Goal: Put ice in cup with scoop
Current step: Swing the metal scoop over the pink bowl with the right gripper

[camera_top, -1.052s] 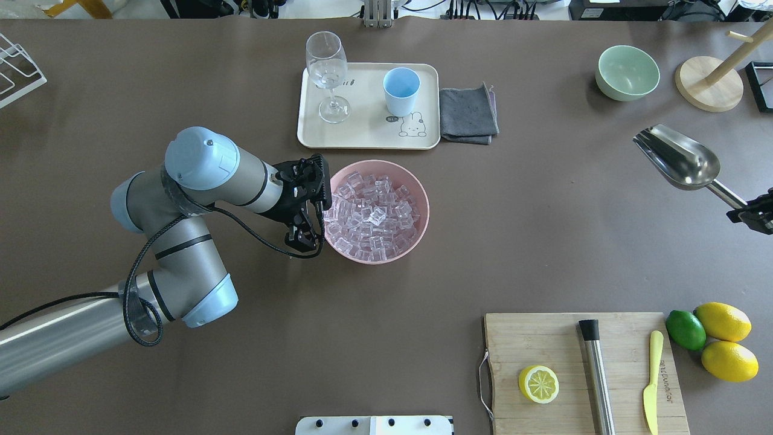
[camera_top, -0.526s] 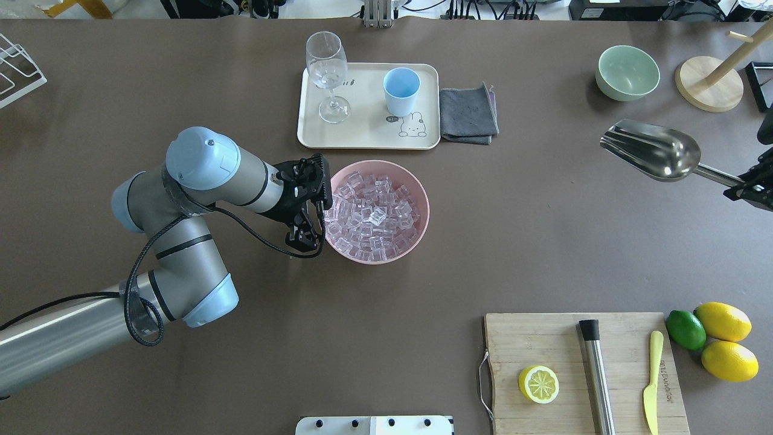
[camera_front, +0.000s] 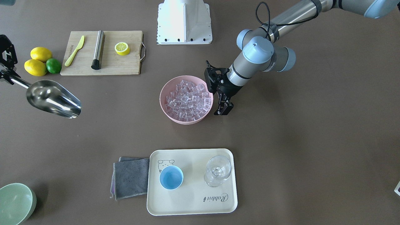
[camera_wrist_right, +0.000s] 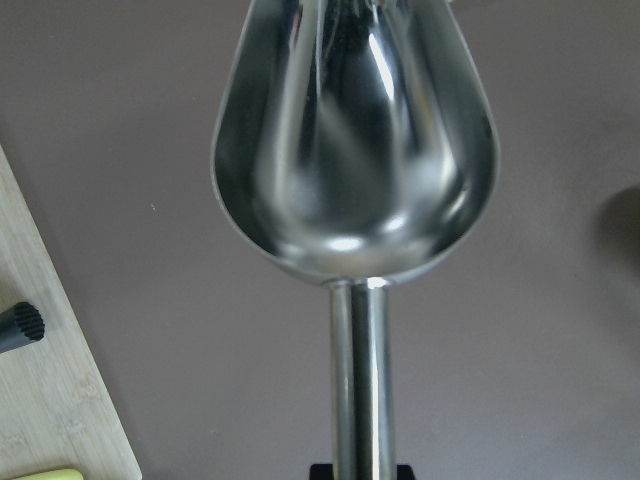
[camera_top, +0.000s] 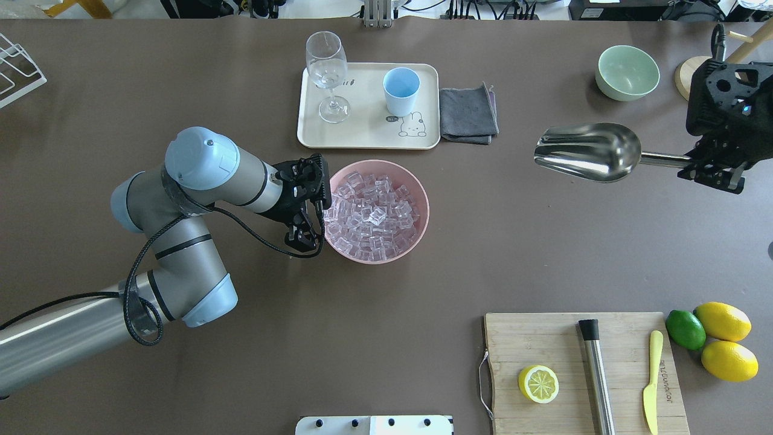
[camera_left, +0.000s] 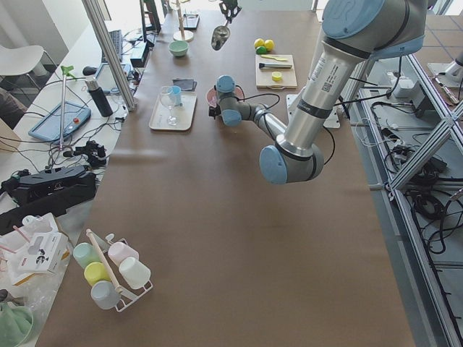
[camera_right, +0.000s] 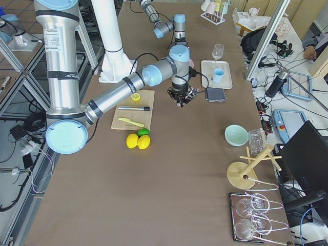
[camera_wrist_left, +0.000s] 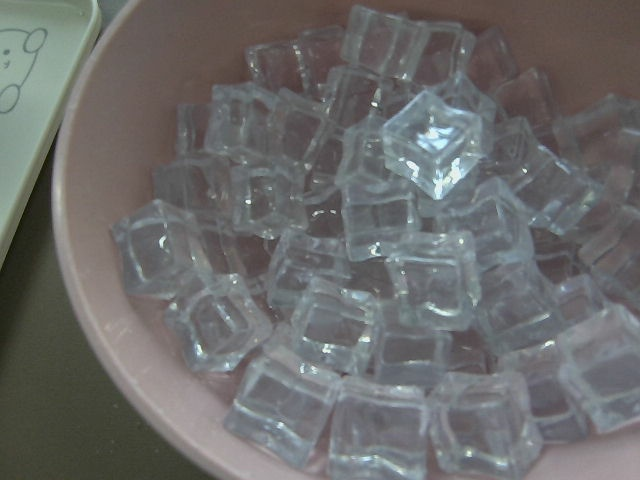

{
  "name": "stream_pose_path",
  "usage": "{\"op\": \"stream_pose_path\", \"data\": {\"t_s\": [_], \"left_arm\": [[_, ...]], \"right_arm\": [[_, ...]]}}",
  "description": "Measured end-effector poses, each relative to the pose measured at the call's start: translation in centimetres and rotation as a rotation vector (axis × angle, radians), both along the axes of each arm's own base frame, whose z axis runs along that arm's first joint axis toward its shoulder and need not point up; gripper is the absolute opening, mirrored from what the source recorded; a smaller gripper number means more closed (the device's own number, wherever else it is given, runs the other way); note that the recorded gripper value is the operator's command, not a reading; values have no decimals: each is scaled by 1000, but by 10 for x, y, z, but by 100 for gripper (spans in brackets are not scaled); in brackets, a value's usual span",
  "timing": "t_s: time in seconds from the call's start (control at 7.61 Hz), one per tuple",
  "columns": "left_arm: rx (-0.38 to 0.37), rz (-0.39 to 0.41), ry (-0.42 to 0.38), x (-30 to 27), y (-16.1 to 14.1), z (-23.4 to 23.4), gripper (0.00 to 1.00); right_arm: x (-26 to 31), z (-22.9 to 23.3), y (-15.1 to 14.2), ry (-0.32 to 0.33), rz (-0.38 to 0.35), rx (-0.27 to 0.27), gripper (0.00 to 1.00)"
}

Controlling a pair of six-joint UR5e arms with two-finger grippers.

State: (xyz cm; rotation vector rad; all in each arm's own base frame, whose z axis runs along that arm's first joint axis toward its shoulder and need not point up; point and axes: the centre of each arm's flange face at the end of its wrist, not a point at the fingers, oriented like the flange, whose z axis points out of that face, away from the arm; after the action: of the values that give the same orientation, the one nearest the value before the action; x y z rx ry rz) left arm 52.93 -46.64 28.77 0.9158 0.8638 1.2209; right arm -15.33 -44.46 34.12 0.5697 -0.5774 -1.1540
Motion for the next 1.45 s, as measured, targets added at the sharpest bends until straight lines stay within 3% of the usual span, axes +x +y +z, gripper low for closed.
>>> {"op": "stream_pose_path", "data": {"t_s": [0.26, 0.66, 1.05, 1.45], "left_arm": [[-2, -1, 0, 0, 0, 1, 98], [-3, -1, -1, -1, 1, 2, 98], [-3, -1, -1, -1, 1, 2, 98], [-3, -2, -2, -2, 0, 3, 98]], "right_arm": [[-30, -33, 5, 64, -49, 55, 0], [-66, -73, 19, 175, -103, 52, 0], [-97, -107, 28, 225, -109, 28, 0], [-143, -147, 11, 244, -131, 44, 0]]}}
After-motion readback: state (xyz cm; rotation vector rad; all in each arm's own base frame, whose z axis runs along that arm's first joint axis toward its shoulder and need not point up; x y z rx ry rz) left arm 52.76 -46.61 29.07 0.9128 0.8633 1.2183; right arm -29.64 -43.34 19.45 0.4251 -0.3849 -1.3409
